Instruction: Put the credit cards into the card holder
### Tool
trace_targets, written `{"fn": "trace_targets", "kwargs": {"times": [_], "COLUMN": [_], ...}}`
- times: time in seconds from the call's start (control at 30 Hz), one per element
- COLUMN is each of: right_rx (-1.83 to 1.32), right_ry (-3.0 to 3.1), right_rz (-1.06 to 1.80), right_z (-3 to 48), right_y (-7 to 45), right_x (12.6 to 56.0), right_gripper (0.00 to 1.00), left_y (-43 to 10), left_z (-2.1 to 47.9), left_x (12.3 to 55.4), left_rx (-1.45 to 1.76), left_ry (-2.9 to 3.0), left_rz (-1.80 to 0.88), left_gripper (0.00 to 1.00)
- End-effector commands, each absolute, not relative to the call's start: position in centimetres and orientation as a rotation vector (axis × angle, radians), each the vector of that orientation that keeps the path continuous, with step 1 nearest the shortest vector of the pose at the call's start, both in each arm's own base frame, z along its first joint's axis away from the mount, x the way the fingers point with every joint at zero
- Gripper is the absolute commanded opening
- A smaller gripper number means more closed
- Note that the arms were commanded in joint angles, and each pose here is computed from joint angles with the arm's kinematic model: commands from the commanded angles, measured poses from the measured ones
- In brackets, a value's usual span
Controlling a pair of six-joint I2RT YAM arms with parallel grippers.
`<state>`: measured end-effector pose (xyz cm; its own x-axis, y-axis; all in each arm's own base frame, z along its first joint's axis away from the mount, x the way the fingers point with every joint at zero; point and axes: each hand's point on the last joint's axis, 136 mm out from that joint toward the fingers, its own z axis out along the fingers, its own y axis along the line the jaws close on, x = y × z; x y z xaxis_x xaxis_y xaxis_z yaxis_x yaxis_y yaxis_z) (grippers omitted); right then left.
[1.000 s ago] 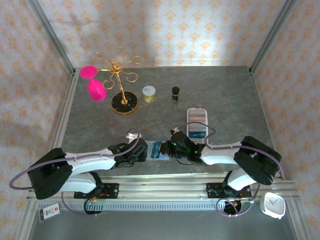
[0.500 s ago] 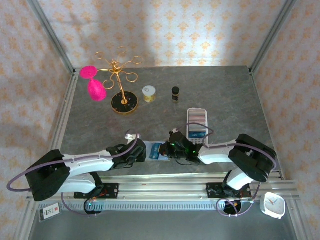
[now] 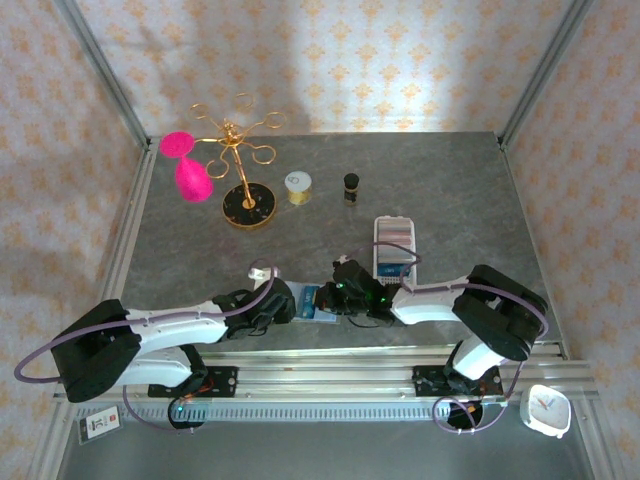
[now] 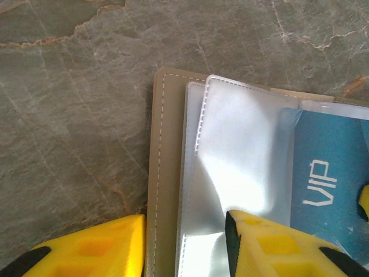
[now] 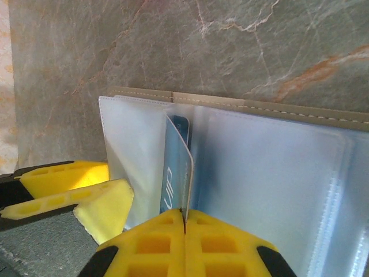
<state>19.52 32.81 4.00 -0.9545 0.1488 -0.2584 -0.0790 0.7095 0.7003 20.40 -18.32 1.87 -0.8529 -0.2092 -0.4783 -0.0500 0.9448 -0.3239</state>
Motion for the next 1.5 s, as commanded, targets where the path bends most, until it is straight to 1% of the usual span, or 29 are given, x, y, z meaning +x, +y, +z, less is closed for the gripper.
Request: {"fn": "trace_targets", "kwargs": {"times": [0.0, 0.27, 0.3, 0.33, 0.37, 0.67, 0.8, 0.9, 0.97, 1.07, 1.17, 1.23, 1.33, 1.47], "right_rx": [0.016, -0.008, -0.015, -0.019, -0.02, -0.048, -0.057, -0.055, -0.052, -0.054, -0.051, -0.039, -0.012, -0.014], "right_ry": [2.682, 2.692, 2.689, 2.688, 2.684, 2.684, 2.681, 2.676, 2.679, 2.676, 2.682, 2.68, 2.659, 2.663], "right_rz": [0.992, 1.024, 1.035, 1.037, 1.04, 1.057, 1.073, 1.073, 1.075, 1.084, 1.065, 1.033, 1.018, 1.034], "right_z": [2.7, 2.5, 2.7, 2.8, 2.8, 2.8, 3.0, 3.1, 3.1, 3.2, 3.2, 3.3, 3.7, 3.7], "right_y": [32.0, 32.7, 33.0, 33.1, 33.2, 34.3, 35.0, 35.3, 35.5, 35.8, 35.8, 35.4, 34.8, 35.0], "right_x": [18.9, 18.7, 18.8, 18.8, 18.9, 19.3, 19.6, 19.9, 20.0, 20.1, 20.3, 20.5, 20.7, 20.5], "right_gripper": [0.0, 0.0, 0.0, 0.0, 0.0, 0.0, 0.0, 0.0, 0.02, 0.09, 0.1, 0.14, 0.13, 0.1], "left_y": [-16.1, -16.4, -16.5, -16.5, -16.4, -16.3, -16.5, -16.6, -16.6, -16.8, -17.1, -17.0, -17.2, -17.5], "left_z": [0.7, 1.0, 0.9, 0.7, 0.5, -0.1, 0.2, 0.3, 0.4, 0.4, 0.5, 0.5, 0.7, 1.1], "left_x": [19.7, 19.7, 19.6, 19.5, 19.4, 19.2, 19.2, 19.1, 19.1, 19.1, 18.9, 18.9, 18.8, 18.8], "left_rx": [-0.218, -0.225, -0.219, -0.217, -0.217, -0.223, -0.231, -0.233, -0.244, -0.257, -0.265, -0.27, -0.269, -0.261], "left_ry": [2.585, 2.563, 2.572, 2.578, 2.584, 2.595, 2.581, 2.581, 2.577, 2.564, 2.563, 2.562, 2.556, 2.549], "left_rz": [-0.296, -0.352, -0.355, -0.352, -0.343, -0.346, -0.378, -0.393, -0.4, -0.443, -0.479, -0.483, -0.509, -0.536], "left_gripper": [0.45, 0.43, 0.4, 0.36, 0.35, 0.36, 0.38, 0.38, 0.38, 0.38, 0.38, 0.38, 0.38, 0.38]}}
